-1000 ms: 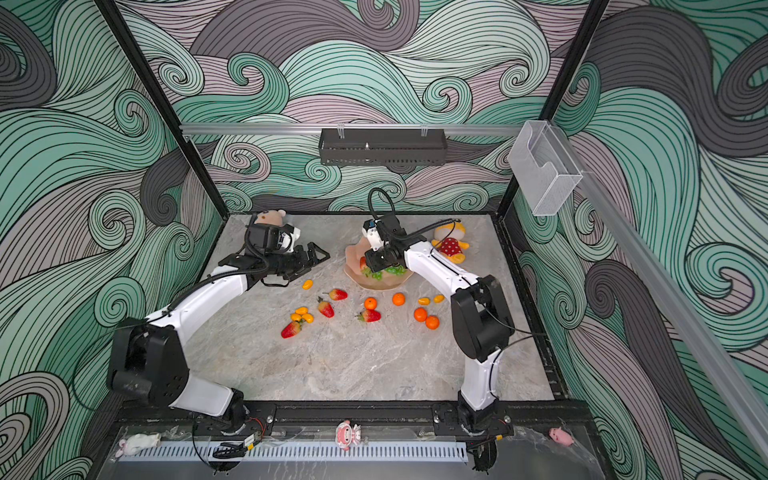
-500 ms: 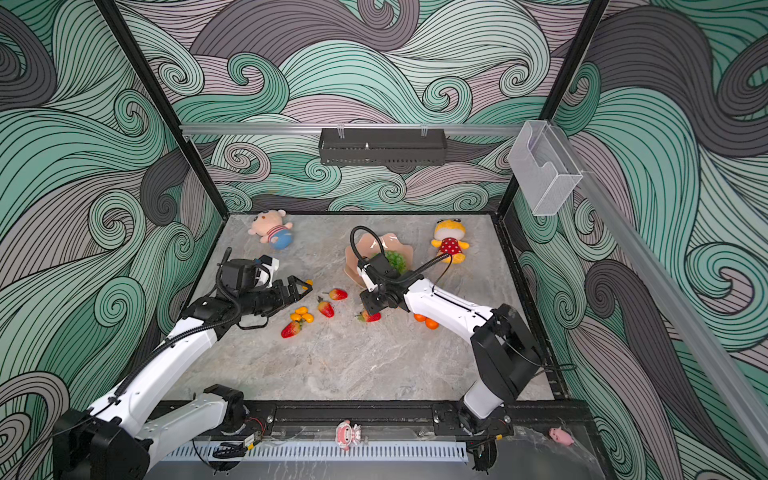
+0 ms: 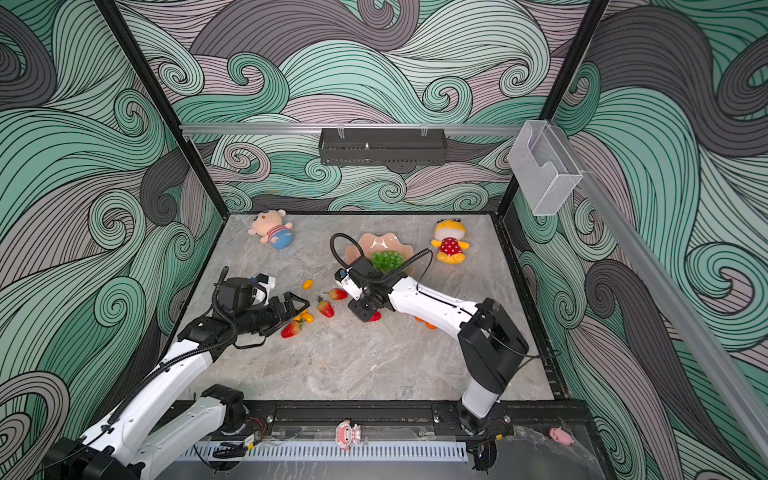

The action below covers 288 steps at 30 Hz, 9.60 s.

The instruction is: Place and organize the fake fruits in the fruit bowl

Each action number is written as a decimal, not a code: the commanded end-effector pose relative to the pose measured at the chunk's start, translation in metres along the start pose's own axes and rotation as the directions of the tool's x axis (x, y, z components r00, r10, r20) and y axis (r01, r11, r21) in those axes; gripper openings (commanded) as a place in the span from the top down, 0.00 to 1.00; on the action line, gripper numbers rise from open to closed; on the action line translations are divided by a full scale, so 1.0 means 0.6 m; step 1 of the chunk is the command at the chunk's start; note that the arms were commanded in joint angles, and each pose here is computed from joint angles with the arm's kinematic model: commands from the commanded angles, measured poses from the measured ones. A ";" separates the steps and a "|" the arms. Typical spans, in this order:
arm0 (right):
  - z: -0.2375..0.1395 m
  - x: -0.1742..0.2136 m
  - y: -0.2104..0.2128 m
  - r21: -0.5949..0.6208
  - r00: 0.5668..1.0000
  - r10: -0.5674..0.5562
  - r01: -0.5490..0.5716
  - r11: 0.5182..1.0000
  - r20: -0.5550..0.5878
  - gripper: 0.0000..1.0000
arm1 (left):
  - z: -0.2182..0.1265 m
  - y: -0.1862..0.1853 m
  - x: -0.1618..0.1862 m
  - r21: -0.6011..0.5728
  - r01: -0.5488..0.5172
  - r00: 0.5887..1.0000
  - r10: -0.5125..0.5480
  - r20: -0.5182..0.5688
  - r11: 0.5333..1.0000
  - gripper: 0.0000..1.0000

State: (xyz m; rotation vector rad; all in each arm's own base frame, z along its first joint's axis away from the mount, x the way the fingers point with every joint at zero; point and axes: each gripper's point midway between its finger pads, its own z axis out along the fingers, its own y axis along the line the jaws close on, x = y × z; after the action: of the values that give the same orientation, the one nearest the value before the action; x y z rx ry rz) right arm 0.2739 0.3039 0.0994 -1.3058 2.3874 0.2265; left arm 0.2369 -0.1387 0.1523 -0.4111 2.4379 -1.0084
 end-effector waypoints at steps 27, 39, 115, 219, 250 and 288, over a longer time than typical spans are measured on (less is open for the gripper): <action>0.105 0.027 -0.003 -0.028 0.902 -0.317 0.323 0.946 -0.293 0.56 | -0.025 0.055 -0.042 0.094 0.265 0.961 -0.271 0.059 0.960 0.01; 0.124 0.037 -0.016 -0.004 0.885 -0.320 0.338 0.941 -0.337 0.62 | -0.024 0.051 -0.043 0.103 0.262 0.962 -0.268 0.050 0.960 0.01; 0.031 -0.158 -0.417 -0.315 -0.101 0.896 -0.948 0.045 0.432 1.00 | 0.118 -0.193 -0.245 -0.151 -0.529 0.829 0.547 0.121 0.835 0.01; 0.162 -0.187 0.053 0.002 0.984 0.131 -0.131 0.991 -0.124 0.57 | -0.071 0.085 -0.113 0.044 0.225 0.959 -0.230 0.169 0.973 0.01; 0.206 -0.174 0.055 0.017 0.973 0.118 -0.116 0.993 -0.201 0.83 | -0.064 0.085 -0.107 0.054 0.211 0.969 -0.216 0.122 0.976 0.01; -0.068 -0.119 -0.016 0.057 0.914 0.365 -0.380 0.923 0.179 1.00 | -0.027 0.015 -0.084 -0.016 -0.025 0.998 0.026 0.050 1.000 0.01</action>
State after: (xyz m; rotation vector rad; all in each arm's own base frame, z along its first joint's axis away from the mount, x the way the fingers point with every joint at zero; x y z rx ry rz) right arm 0.2980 0.3495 0.1520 -0.8407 2.4837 0.2980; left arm 0.2624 -0.0983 0.1635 -0.4348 2.4161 -1.0058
